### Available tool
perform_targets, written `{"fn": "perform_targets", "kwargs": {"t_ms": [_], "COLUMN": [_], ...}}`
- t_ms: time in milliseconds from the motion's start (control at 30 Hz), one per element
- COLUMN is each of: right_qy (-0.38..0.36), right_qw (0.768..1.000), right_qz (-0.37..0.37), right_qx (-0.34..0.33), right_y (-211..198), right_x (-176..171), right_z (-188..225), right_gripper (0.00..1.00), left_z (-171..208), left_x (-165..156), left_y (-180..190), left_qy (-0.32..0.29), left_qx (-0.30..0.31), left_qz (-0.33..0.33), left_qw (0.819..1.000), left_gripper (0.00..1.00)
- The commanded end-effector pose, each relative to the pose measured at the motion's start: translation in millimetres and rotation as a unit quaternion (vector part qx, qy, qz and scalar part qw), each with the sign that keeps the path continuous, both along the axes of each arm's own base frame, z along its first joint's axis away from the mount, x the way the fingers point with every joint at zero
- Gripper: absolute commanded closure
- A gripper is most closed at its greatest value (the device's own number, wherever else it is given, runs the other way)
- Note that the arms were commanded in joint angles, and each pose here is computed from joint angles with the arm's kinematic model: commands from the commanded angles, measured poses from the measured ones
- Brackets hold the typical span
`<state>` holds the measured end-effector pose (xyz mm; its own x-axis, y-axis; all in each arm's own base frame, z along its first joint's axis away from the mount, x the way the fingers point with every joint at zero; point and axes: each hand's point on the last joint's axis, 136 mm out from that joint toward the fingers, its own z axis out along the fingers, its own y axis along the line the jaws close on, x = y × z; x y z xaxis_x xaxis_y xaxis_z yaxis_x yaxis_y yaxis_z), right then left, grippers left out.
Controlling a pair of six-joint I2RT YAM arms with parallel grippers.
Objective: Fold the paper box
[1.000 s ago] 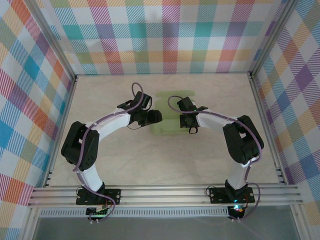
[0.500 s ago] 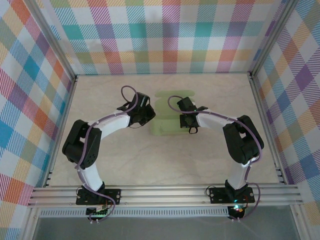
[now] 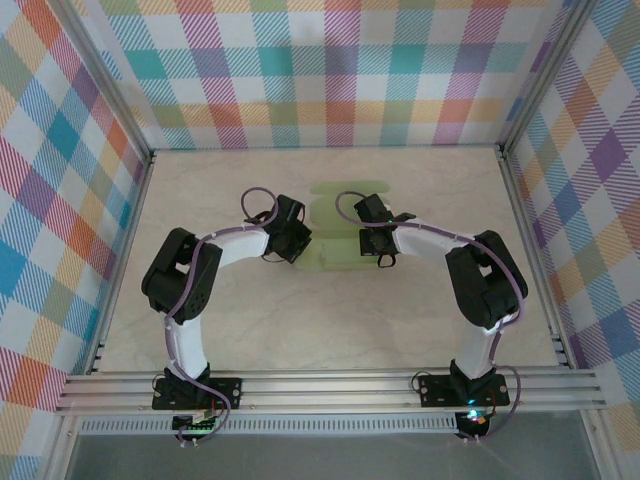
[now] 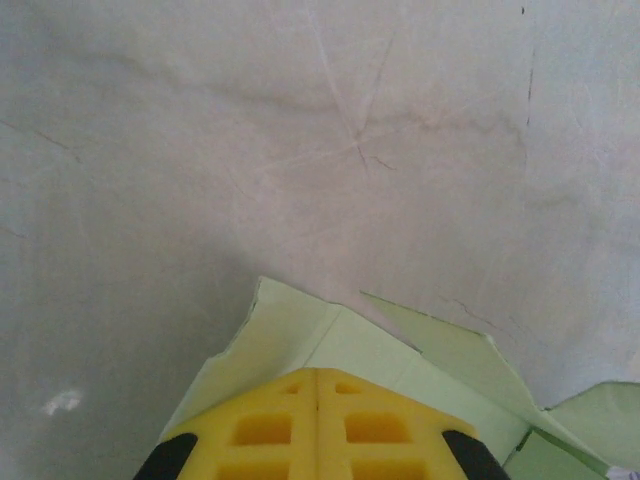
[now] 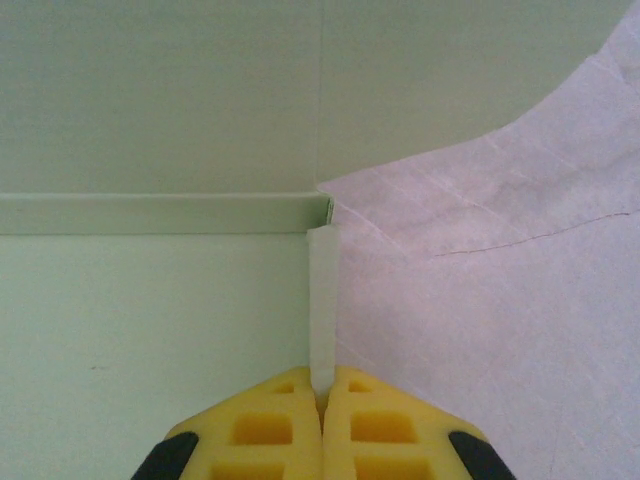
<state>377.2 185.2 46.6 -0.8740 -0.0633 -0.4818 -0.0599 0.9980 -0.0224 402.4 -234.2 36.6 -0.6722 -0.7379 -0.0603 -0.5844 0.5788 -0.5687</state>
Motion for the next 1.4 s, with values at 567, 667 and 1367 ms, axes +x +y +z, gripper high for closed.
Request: {"fn": "perform_targets", "kwargs": {"t_ms": [567, 667, 1367], "right_qy": [0.014, 0.013, 0.018], "right_qw": [1.0, 1.0, 1.0], "right_qz": [0.008, 0.009, -0.003], "right_qx": [0.015, 0.011, 0.012], "right_y": [6.8, 5.3, 6.2], "right_x": [-8.3, -8.4, -6.1], "right_z": [-8.0, -8.1, -9.0], "right_gripper": [0.98, 0.98, 0.99], "left_z": [-11.3, -6.5, 4.1], "left_x": [52.1, 58.4, 43.0], "left_y": [25.6, 30.3, -4.9], "left_qy": [0.019, 0.014, 0.032], "left_qx": [-0.013, -0.013, -0.103], "left_qz": [0.062, 0.067, 0.03], "left_qw": [0.998, 0.998, 0.994], "left_gripper": [1.0, 1.0, 1.0]}}
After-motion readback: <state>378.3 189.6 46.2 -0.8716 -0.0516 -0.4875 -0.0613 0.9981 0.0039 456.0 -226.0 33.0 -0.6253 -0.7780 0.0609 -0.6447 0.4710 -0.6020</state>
